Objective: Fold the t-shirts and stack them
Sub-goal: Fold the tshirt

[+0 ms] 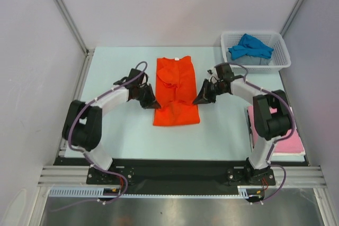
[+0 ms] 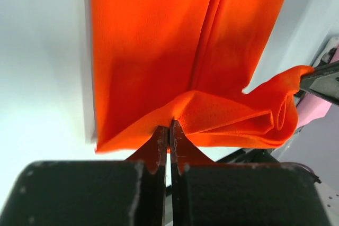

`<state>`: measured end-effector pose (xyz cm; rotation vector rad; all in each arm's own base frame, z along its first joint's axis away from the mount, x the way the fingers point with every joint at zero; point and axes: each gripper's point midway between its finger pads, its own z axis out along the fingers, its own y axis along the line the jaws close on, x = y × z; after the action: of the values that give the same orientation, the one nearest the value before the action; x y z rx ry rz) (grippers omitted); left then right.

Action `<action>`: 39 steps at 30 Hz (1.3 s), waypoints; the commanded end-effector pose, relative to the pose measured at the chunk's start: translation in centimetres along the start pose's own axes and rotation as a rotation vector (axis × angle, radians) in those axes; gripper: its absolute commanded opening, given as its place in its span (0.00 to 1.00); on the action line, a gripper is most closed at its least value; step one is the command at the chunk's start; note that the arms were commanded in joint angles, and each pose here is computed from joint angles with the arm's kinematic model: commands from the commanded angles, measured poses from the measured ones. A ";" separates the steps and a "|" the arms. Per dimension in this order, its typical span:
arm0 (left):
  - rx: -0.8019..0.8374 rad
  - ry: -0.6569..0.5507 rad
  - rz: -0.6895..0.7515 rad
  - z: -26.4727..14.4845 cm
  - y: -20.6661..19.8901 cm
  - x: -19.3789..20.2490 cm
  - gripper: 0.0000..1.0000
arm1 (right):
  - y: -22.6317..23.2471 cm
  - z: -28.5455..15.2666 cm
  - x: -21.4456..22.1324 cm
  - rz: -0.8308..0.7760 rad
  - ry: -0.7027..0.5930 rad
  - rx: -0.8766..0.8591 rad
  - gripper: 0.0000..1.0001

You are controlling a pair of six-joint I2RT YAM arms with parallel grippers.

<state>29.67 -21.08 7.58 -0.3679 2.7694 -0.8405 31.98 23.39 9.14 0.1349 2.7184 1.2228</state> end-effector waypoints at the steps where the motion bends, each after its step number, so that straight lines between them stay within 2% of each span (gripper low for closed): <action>1: 0.013 -0.012 0.046 0.2 -0.9 -3.3 0.00 | -0.9 0.5 -2.2 0.013 0.039 0.023 0.00; 6: 0.013 -0.002 0.032 1.6 -1.2 -6.3 0.00 | -0.5 1.3 -5.9 0.011 0.035 0.010 0.00; 14: 0.015 -0.010 0.011 2.5 -1.1 -9.7 0.00 | -1.5 2.3 -8.6 0.038 0.037 -0.003 0.00; 26: 0.028 -0.021 -0.027 3.4 -0.7 -12.5 0.00 | -1.6 3.4 -11.1 0.062 0.030 -0.018 0.00; 39: 0.023 -0.008 -0.037 4.8 -0.7 -13.8 0.00 | -1.8 3.6 -12.6 0.069 0.014 -0.021 0.00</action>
<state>42.81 -19.85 4.72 -0.4555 2.7902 -0.8519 43.94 22.92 5.47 0.2177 2.7643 1.2447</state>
